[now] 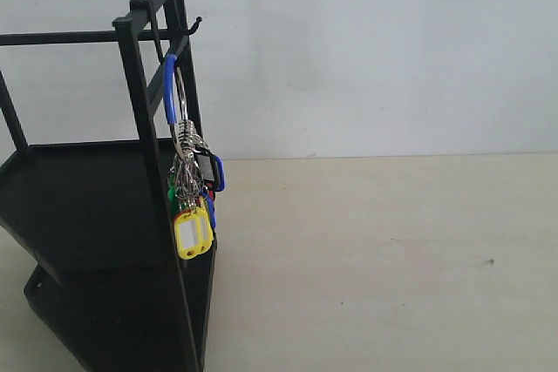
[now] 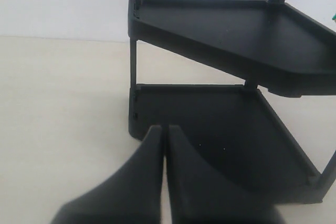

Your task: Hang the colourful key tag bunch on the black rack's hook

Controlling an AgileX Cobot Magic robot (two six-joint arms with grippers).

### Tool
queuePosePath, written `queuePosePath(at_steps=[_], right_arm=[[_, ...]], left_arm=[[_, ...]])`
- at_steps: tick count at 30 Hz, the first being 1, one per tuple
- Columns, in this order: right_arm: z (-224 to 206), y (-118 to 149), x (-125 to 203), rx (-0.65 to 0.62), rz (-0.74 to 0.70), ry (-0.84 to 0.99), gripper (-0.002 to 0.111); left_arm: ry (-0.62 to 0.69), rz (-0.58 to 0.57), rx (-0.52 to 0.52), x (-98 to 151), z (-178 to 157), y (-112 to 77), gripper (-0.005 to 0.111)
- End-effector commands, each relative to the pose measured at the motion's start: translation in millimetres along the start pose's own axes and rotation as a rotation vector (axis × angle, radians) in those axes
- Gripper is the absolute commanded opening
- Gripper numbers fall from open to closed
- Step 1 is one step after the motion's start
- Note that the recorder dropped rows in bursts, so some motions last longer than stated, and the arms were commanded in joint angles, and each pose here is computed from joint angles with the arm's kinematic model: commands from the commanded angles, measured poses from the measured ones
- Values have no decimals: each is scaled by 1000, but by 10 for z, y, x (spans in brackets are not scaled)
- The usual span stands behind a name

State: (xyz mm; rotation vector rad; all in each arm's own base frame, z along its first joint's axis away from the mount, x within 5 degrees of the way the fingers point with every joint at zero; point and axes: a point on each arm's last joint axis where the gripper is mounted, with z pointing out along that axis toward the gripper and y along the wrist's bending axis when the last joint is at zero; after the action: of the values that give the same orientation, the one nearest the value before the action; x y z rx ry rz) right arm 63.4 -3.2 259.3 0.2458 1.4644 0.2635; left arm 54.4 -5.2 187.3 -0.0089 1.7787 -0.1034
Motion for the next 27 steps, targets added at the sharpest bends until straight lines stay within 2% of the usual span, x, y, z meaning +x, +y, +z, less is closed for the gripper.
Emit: queuePosePath(at_steps=[1,4,6,11,14,19,27], right_arm=[[-8,91,23,-102,9,15,0],[-33,226,43,-253,20,39,0],[-38,242,45,-272,20,42,0],[-30,197,183,-252,-74,100,0],[-19,121,295,-197,-109,146,0],[-25,-32,443,-79,-62,143,0],[-119,-70,493,-88,-123,70,0]], left_arm=[[-8,8,-4,0,1,3,4],[-8,8,-4,0,1,3,4],[-8,8,-4,0,1,3,4],[-8,8,-4,0,1,3,4],[-8,8,-4,0,1,3,4],[-8,8,-4,0,1,3,4],[-8,8,-4,0,1,3,4]])
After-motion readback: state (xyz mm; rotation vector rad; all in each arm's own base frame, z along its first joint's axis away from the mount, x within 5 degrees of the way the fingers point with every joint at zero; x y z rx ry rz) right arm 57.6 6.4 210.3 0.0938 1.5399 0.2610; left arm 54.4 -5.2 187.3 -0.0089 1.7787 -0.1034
